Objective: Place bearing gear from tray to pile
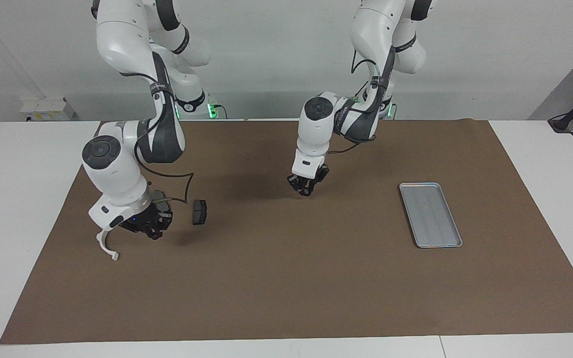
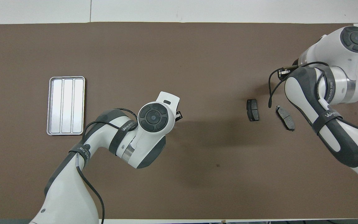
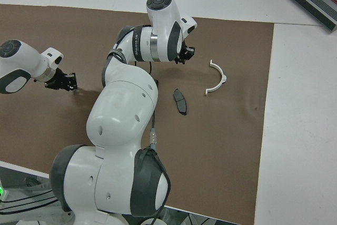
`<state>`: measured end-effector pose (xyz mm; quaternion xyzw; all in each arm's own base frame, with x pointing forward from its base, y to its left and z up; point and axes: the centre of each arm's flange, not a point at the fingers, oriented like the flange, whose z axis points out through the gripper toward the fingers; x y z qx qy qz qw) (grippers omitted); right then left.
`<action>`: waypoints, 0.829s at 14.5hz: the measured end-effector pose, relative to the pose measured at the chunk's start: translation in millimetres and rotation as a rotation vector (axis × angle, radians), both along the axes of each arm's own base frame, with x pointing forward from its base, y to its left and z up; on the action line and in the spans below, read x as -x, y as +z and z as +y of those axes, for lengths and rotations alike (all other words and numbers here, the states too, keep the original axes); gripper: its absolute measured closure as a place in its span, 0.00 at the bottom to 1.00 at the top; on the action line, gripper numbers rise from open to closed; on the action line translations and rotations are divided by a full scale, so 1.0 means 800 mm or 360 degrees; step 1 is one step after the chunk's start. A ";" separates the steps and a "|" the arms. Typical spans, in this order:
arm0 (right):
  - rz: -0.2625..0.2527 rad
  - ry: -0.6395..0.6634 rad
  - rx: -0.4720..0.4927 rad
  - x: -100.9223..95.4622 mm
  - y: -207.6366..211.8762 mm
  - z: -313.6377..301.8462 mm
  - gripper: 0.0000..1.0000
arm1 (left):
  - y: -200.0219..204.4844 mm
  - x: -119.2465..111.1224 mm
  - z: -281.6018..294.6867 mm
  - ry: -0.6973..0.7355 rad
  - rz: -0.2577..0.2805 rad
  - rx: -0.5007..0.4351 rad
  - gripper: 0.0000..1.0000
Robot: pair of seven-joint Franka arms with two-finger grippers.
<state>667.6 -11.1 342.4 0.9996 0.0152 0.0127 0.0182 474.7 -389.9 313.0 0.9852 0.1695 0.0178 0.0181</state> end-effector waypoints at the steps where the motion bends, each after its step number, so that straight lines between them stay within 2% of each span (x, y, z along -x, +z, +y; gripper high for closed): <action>1: 0.0006 -0.0006 -0.0002 0.000 -0.009 -0.003 0.76 | -0.004 0.000 0.000 0.0003 0.0002 -0.0002 0.66; 6: -0.0011 -0.0032 -0.0015 -0.007 -0.059 -0.019 0.76 | -0.019 0.003 -0.006 -0.0003 -0.0018 -0.0003 0.66; 9: -0.0012 -0.0040 -0.0018 -0.008 -0.068 -0.023 0.76 | -0.020 0.002 -0.007 -0.0011 -0.0040 -0.0017 0.65; 10: -0.0017 -0.0043 -0.0018 -0.008 -0.068 -0.024 0.76 | -0.020 0.002 -0.007 -0.0018 -0.0046 -0.0021 0.60; 12: -0.0025 -0.0048 -0.0018 -0.009 -0.068 -0.027 0.76 | -0.021 0.002 -0.007 -0.0025 -0.0052 -0.0026 0.38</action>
